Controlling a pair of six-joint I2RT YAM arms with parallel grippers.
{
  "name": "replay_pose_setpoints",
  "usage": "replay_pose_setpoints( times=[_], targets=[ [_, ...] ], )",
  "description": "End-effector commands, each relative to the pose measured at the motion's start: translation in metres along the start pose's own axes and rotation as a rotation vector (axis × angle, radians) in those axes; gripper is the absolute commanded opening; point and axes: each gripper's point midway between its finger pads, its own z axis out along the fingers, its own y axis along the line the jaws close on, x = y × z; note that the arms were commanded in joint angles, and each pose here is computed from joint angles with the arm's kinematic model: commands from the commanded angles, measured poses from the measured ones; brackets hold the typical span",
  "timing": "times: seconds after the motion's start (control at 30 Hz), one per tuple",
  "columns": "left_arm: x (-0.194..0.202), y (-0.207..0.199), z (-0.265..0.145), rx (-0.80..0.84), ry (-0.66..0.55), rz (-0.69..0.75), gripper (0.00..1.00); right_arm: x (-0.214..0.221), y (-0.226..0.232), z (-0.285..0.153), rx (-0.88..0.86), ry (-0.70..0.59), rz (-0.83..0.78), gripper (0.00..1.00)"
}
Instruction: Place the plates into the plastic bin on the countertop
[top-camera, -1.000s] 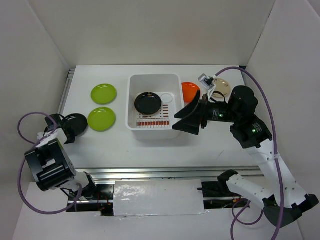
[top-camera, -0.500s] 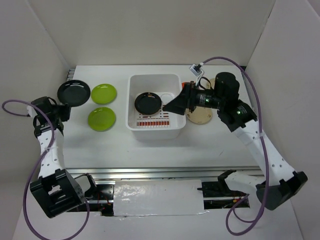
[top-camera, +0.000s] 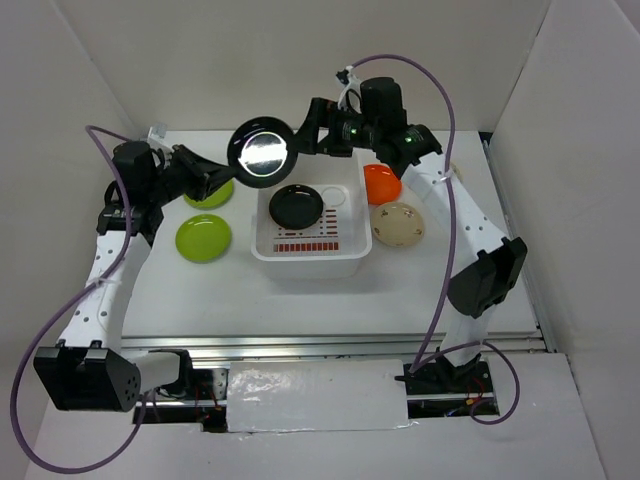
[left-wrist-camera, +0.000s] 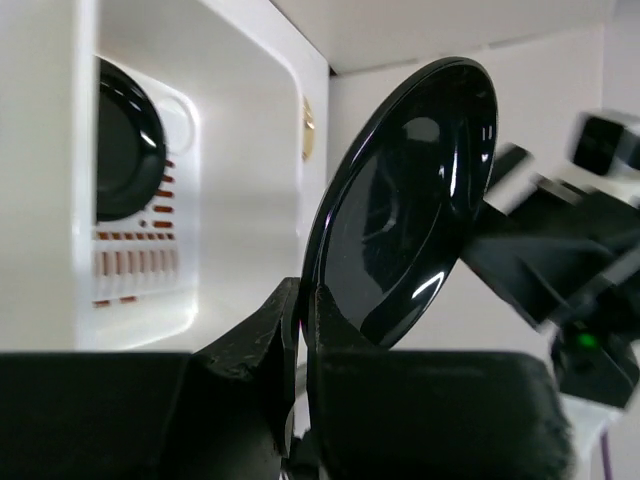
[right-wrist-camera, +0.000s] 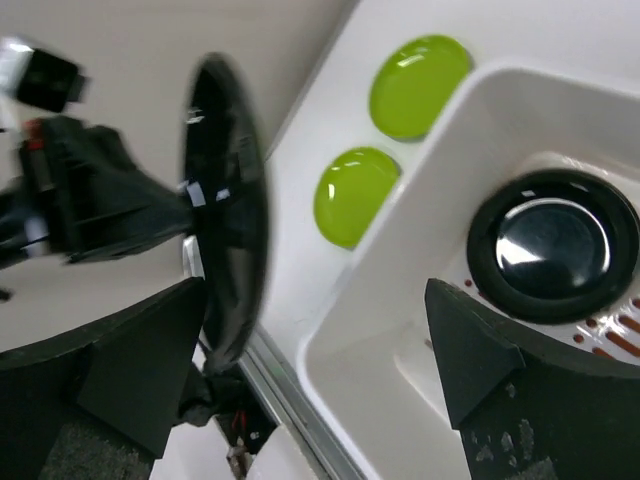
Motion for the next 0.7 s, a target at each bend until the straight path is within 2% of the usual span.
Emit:
replay_pose_setpoints(
  times=[0.0, 0.1, 0.2, 0.23, 0.3, 0.33, 0.37, 0.4, 0.43, 0.47, 0.5, 0.6, 0.63, 0.67],
  targets=[
    [0.012, -0.030, -0.002, 0.099, 0.096, 0.040, 0.00, 0.021, -0.023, 0.003, 0.108, 0.054, 0.014, 0.97],
    [0.030, -0.040, 0.003, 0.135, 0.166, 0.048, 0.00, 0.023, -0.025, 0.001, 0.103, 0.032, 0.022, 0.84],
    [0.040, -0.040, 0.007, 0.129, 0.219, 0.053, 0.00, 0.022, -0.024, 0.001, 0.092, 0.022, 0.020, 0.62],
    [0.041, -0.041, 0.007, 0.125, 0.223, 0.074, 0.00, 0.023, -0.022, 0.000, 0.089, 0.019, 0.020, 0.35],
    [0.043, -0.035, 0.008, 0.093, 0.228, 0.076, 0.01, 0.024, -0.021, -0.002, 0.091, 0.010, 0.025, 0.01],
    [0.040, -0.036, 0.006, 0.079, 0.214, 0.103, 0.11, 0.023, -0.022, -0.004, 0.104, -0.001, 0.026, 0.00],
    [0.032, -0.024, 0.006, 0.012, 0.174, 0.096, 0.47, 0.029, -0.029, -0.005, 0.126, 0.003, 0.044, 0.00],
    [0.025, -0.020, 0.002, -0.033, 0.135, 0.108, 0.71, 0.025, -0.033, -0.010, 0.149, -0.015, 0.052, 0.00],
    [0.012, -0.021, -0.004, -0.073, 0.079, 0.158, 0.99, 0.024, -0.046, -0.013, 0.210, -0.035, 0.071, 0.00],
    [0.007, 0.000, -0.014, -0.202, 0.055, 0.133, 0.99, 0.028, -0.058, -0.014, 0.250, -0.033, 0.119, 0.00],
    [-0.014, 0.027, -0.032, -0.393, -0.055, 0.135, 0.99, 0.030, -0.078, -0.018, 0.315, -0.029, 0.160, 0.00],
    [-0.047, 0.065, -0.064, -0.647, -0.259, 0.149, 0.99, 0.051, -0.116, -0.017, 0.458, 0.028, 0.238, 0.00],
    [-0.037, 0.083, -0.076, -0.730, -0.236, 0.136, 0.99, 0.055, -0.130, -0.018, 0.524, 0.026, 0.243, 0.00],
    [-0.057, 0.101, -0.097, -0.793, -0.314, 0.092, 0.99, 0.065, -0.144, -0.014, 0.564, 0.048, 0.258, 0.00]
  ],
)
